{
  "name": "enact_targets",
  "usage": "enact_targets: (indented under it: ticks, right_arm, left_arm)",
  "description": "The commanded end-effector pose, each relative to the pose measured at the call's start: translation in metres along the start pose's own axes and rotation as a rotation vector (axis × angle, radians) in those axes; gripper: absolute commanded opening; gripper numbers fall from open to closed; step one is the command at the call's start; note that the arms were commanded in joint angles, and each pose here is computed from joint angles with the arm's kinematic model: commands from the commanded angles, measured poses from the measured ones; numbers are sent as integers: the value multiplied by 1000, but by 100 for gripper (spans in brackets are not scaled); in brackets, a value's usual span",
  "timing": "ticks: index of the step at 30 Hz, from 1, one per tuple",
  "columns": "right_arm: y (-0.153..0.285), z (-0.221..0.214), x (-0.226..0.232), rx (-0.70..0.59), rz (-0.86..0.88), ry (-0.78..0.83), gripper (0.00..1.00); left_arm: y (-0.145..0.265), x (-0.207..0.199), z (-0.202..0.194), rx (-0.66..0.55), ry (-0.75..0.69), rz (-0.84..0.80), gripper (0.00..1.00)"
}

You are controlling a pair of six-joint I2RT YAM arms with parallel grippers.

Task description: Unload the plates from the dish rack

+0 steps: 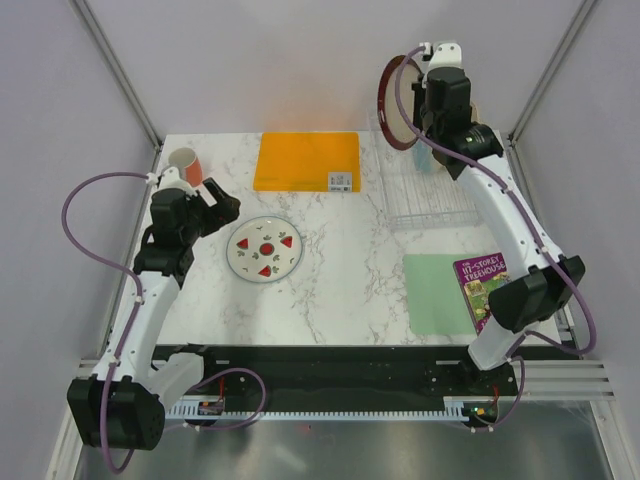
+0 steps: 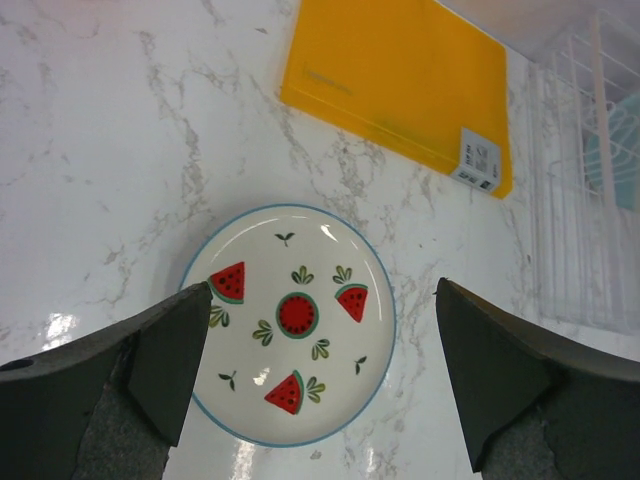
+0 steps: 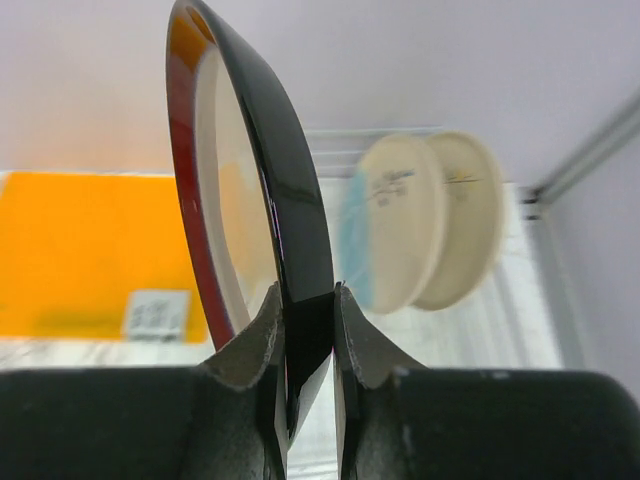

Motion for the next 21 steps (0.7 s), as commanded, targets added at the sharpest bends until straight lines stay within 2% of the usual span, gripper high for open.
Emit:
enact_targets:
  ticks: [1,6,10,21]
  right_arm:
    - [38,-7,50,110,388,-253,0]
    - [51,-44,81,264,619,-394,0]
    - [58,-58,93,309,707,-482,0]
    - [79,-93,113,426,859,-622,0]
  left_arm:
    - [2,-29,9,-60,-8,-238,99]
    - [6,-46,11,-91,23,-377,99]
    - [12,-60,10,-105,50,-497,99]
    - [-5,-70,-14,-36,172,-626,97]
Point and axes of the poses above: each gripper's point midway between its finger pads, its own y axis back along the fingers, its own x axis along the line the jaws close on, z = x × y, the point moved 5 cm from there along y, back along the fingers, and after that the axes turned 13 degrees about -y, right-handed, at the moved point
